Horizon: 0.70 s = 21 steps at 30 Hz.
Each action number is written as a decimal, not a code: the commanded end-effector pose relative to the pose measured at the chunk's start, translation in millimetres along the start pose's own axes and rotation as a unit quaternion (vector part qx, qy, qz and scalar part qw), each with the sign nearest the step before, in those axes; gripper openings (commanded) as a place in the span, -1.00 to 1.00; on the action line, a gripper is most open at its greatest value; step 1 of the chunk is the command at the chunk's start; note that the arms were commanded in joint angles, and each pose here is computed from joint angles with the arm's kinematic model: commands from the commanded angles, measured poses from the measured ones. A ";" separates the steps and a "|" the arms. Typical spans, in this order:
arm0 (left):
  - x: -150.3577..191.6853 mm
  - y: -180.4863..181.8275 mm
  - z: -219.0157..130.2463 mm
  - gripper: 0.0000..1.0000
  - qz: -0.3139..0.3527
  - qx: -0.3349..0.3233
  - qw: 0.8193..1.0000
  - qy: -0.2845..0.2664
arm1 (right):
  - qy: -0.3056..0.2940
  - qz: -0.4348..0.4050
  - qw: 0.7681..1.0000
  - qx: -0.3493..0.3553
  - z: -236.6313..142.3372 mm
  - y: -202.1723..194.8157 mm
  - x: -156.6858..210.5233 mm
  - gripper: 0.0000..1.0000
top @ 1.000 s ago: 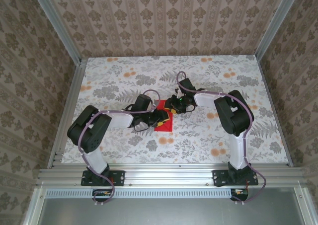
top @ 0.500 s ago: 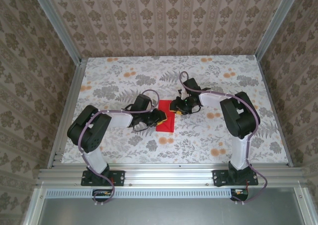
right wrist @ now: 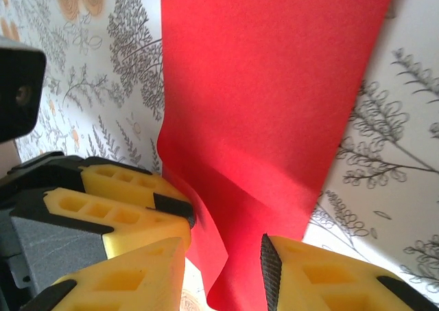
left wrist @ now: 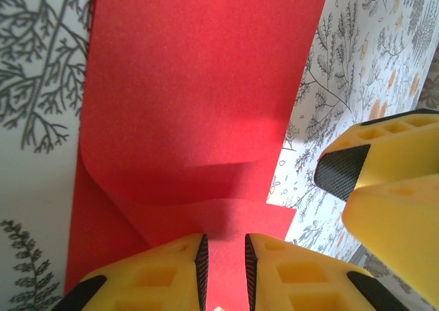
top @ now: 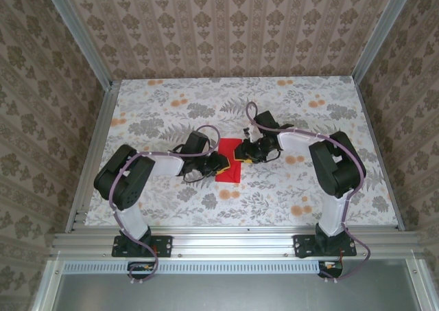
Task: Fold a paper plane with a square sheet of paper (pick it up from the middle)
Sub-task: Fold the triangle a second time at the center of the table.
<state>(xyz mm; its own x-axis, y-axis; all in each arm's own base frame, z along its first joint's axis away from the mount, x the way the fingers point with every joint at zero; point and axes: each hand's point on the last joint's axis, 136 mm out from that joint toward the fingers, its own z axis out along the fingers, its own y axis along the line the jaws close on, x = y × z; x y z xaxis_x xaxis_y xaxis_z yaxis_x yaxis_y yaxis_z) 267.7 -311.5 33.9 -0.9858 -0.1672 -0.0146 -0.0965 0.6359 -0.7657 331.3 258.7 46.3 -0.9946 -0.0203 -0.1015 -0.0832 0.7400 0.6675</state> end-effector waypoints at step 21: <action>-6.7 -5.5 -0.8 -0.57 0.012 0.000 1.000 -0.008 | 0.062 -0.003 0.998 -0.021 24.2 4.9 26.5 -0.47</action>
<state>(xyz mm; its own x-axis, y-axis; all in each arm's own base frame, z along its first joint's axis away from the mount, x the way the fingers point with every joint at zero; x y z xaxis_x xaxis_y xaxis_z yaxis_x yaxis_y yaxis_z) 267.5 -310.8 33.0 -0.9856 -0.1689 -0.0126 -0.0999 0.6398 -0.7621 312.9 270.9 29.5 -0.9951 -0.0866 -0.0472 -0.0957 0.7332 0.6732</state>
